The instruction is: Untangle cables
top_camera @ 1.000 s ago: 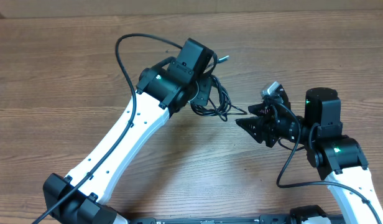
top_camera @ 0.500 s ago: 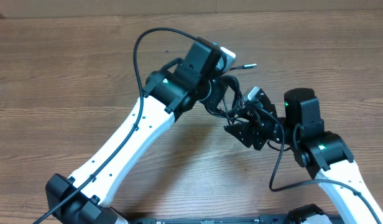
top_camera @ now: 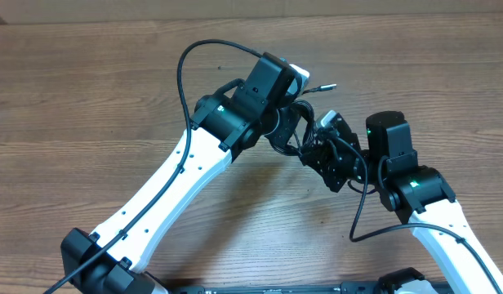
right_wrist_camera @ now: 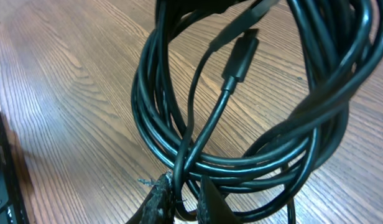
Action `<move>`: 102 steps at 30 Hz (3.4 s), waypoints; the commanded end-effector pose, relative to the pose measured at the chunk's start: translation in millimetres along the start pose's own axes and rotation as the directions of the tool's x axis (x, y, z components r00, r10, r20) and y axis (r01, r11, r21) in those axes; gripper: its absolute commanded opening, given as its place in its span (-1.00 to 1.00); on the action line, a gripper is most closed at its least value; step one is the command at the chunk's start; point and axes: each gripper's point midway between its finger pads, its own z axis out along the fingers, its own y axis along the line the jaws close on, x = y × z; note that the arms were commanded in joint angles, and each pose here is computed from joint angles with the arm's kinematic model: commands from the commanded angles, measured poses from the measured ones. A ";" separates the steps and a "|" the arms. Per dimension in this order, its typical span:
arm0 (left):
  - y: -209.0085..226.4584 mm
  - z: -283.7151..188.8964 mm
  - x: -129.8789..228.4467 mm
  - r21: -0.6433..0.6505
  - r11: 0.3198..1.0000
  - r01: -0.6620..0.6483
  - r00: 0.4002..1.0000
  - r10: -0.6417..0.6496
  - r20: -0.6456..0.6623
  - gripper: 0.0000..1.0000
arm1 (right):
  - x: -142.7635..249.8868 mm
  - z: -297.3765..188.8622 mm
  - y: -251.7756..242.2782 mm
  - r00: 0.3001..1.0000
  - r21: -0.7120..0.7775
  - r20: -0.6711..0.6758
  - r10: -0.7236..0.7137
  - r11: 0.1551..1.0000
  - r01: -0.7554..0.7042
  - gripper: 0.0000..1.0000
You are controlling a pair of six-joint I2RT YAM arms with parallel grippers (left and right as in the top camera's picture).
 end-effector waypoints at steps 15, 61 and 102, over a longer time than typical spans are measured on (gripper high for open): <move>-10.3 -12.9 -10.2 0.052 0.984 0.173 0.984 -0.174 0.026 -0.91 | -12.5 -5.7 -28.4 0.990 0.164 0.038 0.136 0.977 -0.140 -0.93; -1.2 -17.1 16.1 0.149 0.984 0.094 0.992 -0.081 -0.093 -0.92 | -12.2 -13.4 0.5 0.996 -0.078 0.052 0.078 0.994 -0.074 0.00; -6.8 -18.8 8.7 0.200 0.961 0.190 0.981 -0.175 -0.088 -0.92 | 52.9 -45.5 -123.2 0.813 0.672 0.172 0.557 0.537 -0.510 -0.92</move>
